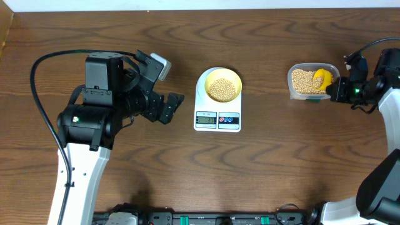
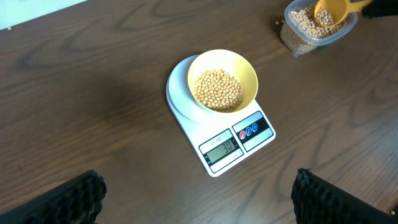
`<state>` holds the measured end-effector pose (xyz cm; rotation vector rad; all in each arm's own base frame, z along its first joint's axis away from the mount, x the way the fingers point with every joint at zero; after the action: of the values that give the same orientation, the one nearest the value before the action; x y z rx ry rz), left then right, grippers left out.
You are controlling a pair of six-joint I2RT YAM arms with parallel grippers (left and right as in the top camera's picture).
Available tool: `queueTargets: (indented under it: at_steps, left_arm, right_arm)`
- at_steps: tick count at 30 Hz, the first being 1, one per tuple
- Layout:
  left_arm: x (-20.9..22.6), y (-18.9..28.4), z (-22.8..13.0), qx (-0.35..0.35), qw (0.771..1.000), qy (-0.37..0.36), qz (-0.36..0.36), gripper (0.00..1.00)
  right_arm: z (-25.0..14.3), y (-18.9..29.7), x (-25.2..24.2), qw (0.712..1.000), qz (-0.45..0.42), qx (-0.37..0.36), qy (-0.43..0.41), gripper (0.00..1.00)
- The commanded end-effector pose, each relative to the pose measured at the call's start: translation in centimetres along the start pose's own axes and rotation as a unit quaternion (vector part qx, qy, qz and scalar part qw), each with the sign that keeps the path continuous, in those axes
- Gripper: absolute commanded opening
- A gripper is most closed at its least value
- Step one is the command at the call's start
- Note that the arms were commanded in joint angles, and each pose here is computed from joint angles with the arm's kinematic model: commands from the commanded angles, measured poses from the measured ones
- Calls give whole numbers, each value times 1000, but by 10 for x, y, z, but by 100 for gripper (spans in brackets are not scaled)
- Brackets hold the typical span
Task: Scoop item into bowl and weigh 50g on scale
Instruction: 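Push the yellow scoop through the soybeans with the right gripper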
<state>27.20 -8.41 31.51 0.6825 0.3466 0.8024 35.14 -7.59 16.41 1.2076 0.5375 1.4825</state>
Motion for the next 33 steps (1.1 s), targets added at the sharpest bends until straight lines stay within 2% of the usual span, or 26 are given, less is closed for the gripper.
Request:
queueTargets:
  at_steps: [1,12,33]
  left_arm:
    - [0,0,0,-2,1000,2,-4,98]
    - [0,0,0,-2,1000,2,-4,98]
    - [0,0,0,-2,1000,2,-4,98]
  right_arm:
    - [-8,-11,-3,1000,0,19,-3,1]
    - [-25,-25,-2,999,11,46,-9,1]
    - [-30,-33,29,995,76,58,12,1]
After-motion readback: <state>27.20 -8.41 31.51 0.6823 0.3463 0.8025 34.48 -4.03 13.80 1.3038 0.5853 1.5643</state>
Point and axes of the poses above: each gripper's point midway between its finger pads, its own y axis back along the fingers, its own x axis along the line the jaws close on, z = x × y, the point moved 6 cm from there along y, back along the fingers, and after that the axes turned 7 degrees about -y, right-handed, at the moved point
